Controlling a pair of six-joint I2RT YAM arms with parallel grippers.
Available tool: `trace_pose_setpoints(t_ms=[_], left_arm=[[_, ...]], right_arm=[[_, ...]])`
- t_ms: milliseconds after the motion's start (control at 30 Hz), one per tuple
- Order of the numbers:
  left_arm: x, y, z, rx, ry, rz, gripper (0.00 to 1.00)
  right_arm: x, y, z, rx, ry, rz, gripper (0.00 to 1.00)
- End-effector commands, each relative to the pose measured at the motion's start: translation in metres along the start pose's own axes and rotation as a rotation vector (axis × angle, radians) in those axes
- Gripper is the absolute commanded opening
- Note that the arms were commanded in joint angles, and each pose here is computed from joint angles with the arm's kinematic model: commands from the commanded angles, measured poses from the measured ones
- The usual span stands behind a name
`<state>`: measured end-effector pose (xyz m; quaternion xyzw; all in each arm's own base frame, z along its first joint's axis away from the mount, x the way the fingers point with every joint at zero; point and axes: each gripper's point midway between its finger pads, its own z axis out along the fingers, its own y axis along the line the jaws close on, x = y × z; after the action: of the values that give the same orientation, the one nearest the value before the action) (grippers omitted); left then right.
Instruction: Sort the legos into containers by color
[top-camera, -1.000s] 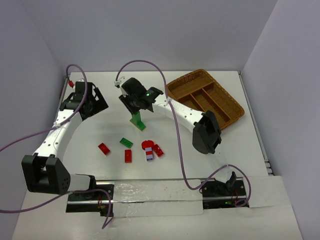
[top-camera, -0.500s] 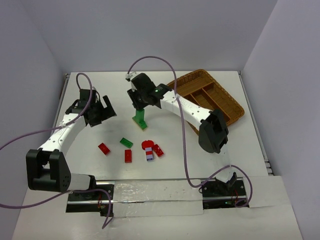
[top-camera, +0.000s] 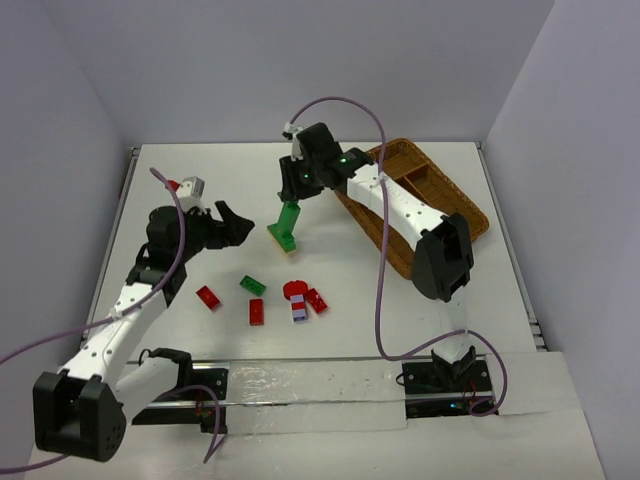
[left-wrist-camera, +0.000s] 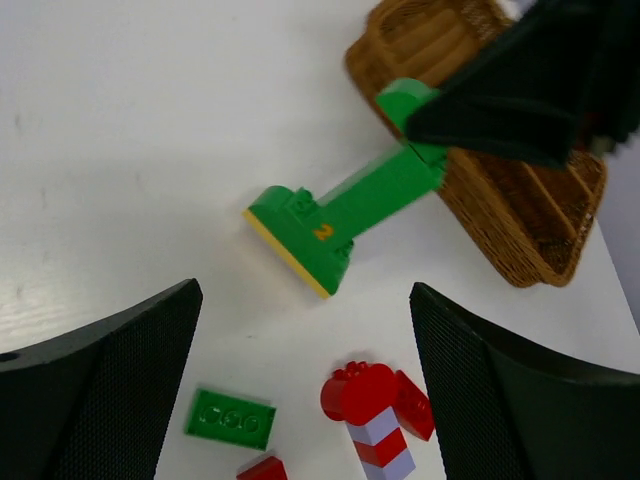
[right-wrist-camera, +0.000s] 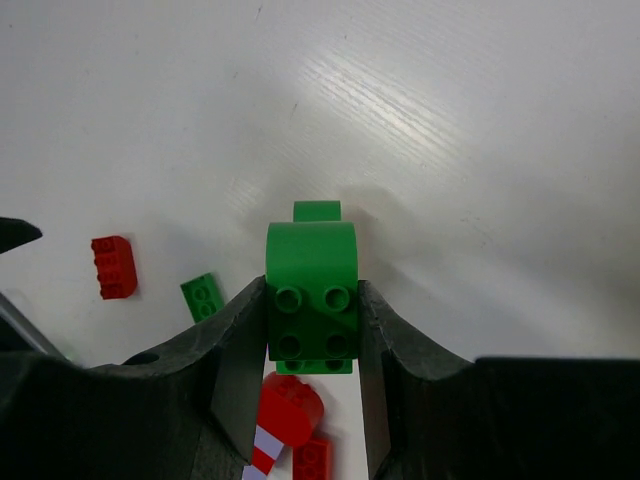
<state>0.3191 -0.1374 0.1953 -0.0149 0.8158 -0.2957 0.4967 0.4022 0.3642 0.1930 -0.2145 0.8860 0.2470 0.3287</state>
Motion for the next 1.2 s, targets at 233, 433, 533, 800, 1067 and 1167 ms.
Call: trace_pose_setpoints(t_ms=[233, 433, 533, 800, 1067, 1167], left_arm=[[-0.031, -0.076, -0.011, 0.327, -0.265, 0.423, 0.94], [-0.02, -0.089, 0.004, 0.373, -0.208, 0.549, 0.89], [-0.023, -0.083, 0.007, 0.328, -0.218, 0.56, 0.89], [-0.036, -0.079, 0.004, 0.255, -0.215, 0.48, 0.93], [-0.079, -0.062, -0.008, 0.031, -0.267, 0.297, 0.94], [-0.089, -0.045, -0.005, -0.124, -0.199, 0.219, 0.92]], right_arm=[[-0.034, 0.032, -0.045, -0.193, -0.058, 0.071, 0.0], [-0.03, 0.037, -0.051, -0.229, -0.043, 0.073, 0.0], [-0.029, 0.031, -0.051, -0.215, -0.042, 0.08, 0.0], [-0.046, -0.013, -0.068, -0.115, -0.102, 0.111, 0.0], [-0.051, -0.126, -0.095, 0.229, -0.216, 0.212, 0.0], [-0.046, -0.168, -0.103, 0.29, -0.248, 0.274, 0.0]])
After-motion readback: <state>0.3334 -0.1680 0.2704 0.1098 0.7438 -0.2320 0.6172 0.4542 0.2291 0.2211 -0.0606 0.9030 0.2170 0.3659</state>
